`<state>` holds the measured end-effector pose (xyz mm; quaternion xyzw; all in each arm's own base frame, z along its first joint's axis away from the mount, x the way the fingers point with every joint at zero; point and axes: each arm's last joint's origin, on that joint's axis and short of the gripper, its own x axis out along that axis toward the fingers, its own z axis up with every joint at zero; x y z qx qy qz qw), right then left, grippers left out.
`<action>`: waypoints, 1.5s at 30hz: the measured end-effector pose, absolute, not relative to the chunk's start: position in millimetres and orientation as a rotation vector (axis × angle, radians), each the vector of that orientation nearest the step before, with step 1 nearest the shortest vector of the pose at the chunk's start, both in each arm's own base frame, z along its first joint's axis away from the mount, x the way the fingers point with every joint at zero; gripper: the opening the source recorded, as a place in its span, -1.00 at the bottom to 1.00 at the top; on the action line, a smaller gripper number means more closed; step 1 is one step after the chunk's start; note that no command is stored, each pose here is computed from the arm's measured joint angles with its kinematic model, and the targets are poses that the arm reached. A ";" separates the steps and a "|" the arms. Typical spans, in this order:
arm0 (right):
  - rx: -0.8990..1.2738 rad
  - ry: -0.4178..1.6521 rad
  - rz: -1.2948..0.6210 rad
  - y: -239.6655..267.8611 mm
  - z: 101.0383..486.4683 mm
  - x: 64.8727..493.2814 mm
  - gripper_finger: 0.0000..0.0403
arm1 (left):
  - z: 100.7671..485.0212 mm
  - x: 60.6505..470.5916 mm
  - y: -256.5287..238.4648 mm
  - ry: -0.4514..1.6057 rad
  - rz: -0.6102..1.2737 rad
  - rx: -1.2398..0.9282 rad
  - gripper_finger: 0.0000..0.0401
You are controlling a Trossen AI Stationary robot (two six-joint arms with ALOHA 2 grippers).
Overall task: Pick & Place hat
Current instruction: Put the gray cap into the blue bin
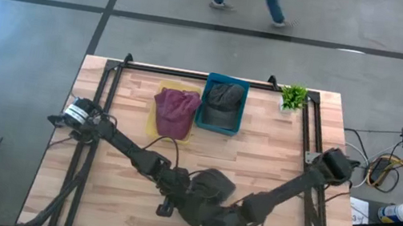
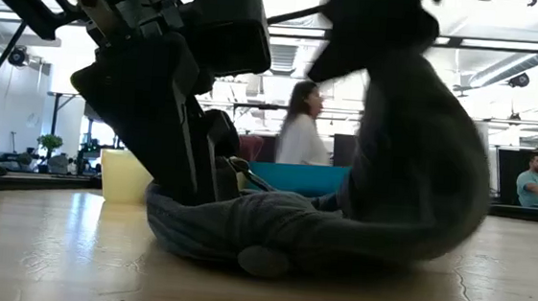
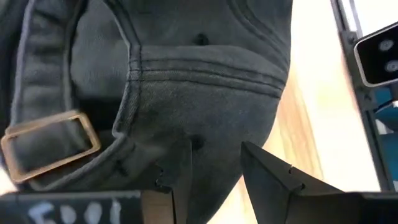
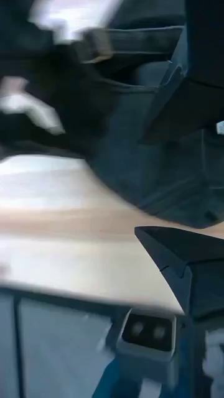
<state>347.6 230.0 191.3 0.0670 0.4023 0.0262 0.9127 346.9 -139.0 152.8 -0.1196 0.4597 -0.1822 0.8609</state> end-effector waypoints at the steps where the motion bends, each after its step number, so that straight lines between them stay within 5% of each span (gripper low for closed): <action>1: 0.153 0.861 0.030 229.9 187.3 348.7 0.10 | 152.2 346.0 -139.6 0.973 -0.383 -0.247 -0.34; 14: 0.074 1.017 -0.011 236.8 189.6 342.0 0.10 | 182.1 333.4 -143.8 0.891 -0.447 -0.120 -0.34; 20: -0.134 0.923 0.134 246.9 202.5 349.2 0.10 | 205.3 304.1 -143.9 0.893 -0.433 0.108 -0.34; 27: -0.216 0.786 0.232 260.3 185.0 370.4 0.10 | 185.1 268.1 -138.1 0.936 -0.475 0.258 -0.34; 38: -0.135 0.947 0.019 270.7 132.2 389.0 0.10 | 143.1 269.9 -139.0 0.771 -0.523 0.302 -0.34; 45: -0.122 0.998 -0.158 275.3 153.1 392.8 0.10 | 144.2 293.7 -156.7 0.678 -0.584 0.286 -0.34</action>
